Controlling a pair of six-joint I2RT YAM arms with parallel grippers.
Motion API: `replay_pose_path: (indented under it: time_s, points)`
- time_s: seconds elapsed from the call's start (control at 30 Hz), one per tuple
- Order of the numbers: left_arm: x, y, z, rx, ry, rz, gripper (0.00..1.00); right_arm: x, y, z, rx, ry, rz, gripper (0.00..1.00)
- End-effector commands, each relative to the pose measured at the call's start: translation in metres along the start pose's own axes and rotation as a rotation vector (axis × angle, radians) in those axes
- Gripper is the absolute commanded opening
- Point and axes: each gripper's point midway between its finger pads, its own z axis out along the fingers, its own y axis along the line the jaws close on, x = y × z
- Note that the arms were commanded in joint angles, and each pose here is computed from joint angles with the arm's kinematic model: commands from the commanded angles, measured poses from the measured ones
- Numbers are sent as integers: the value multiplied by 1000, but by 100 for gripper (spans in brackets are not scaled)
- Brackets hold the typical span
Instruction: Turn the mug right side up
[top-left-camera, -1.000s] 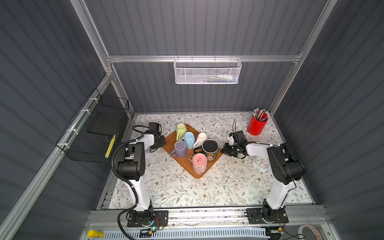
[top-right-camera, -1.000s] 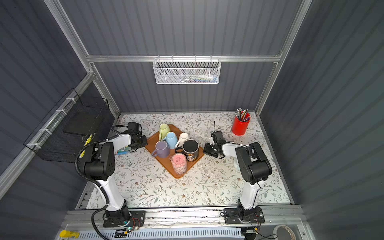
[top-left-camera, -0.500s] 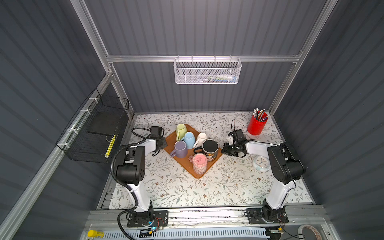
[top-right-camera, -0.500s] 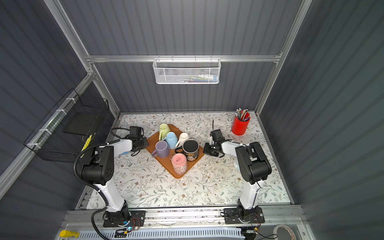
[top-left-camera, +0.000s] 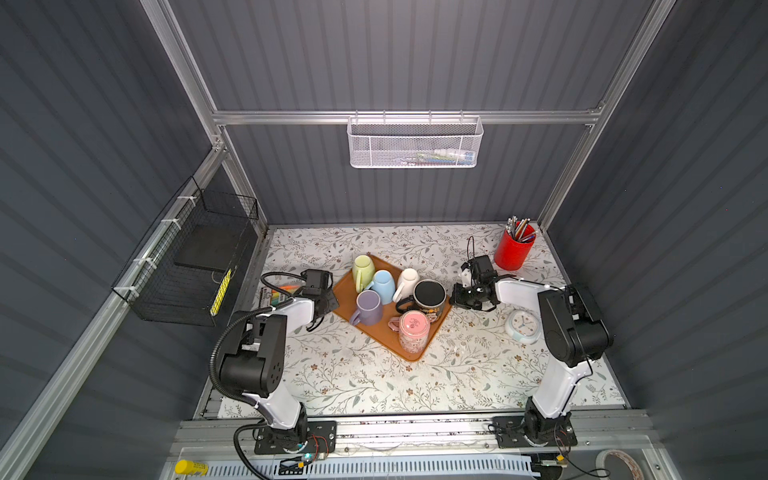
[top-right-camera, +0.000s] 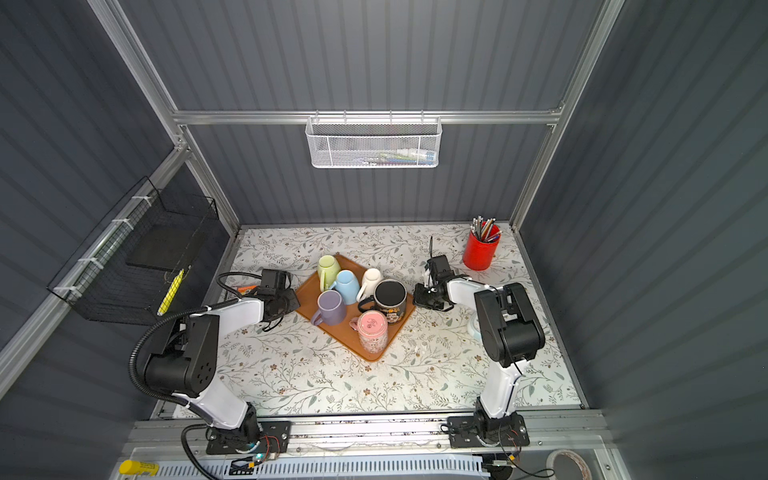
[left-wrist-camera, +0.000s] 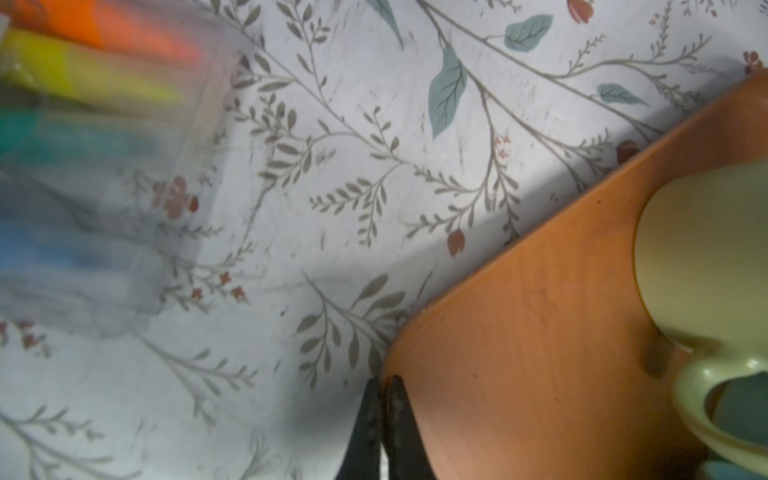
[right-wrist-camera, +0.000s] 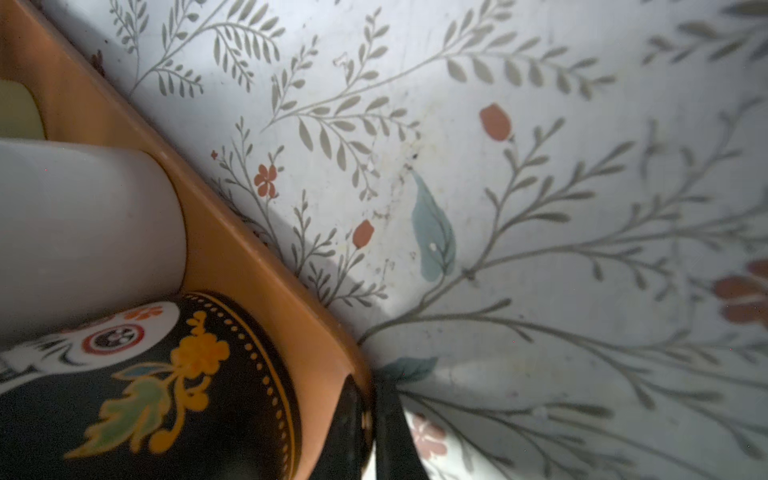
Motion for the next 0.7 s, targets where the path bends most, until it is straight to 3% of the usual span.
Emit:
replay_pose_path:
  time_s: [0.0, 0.67]
  points:
    - [95, -3, -13, 59, 305, 71, 0, 11, -11, 7, 47, 66, 51, 0]
    - [170, -4, -64, 96, 286, 121, 0, -4, -18, 12, 104, 128, 6, 0]
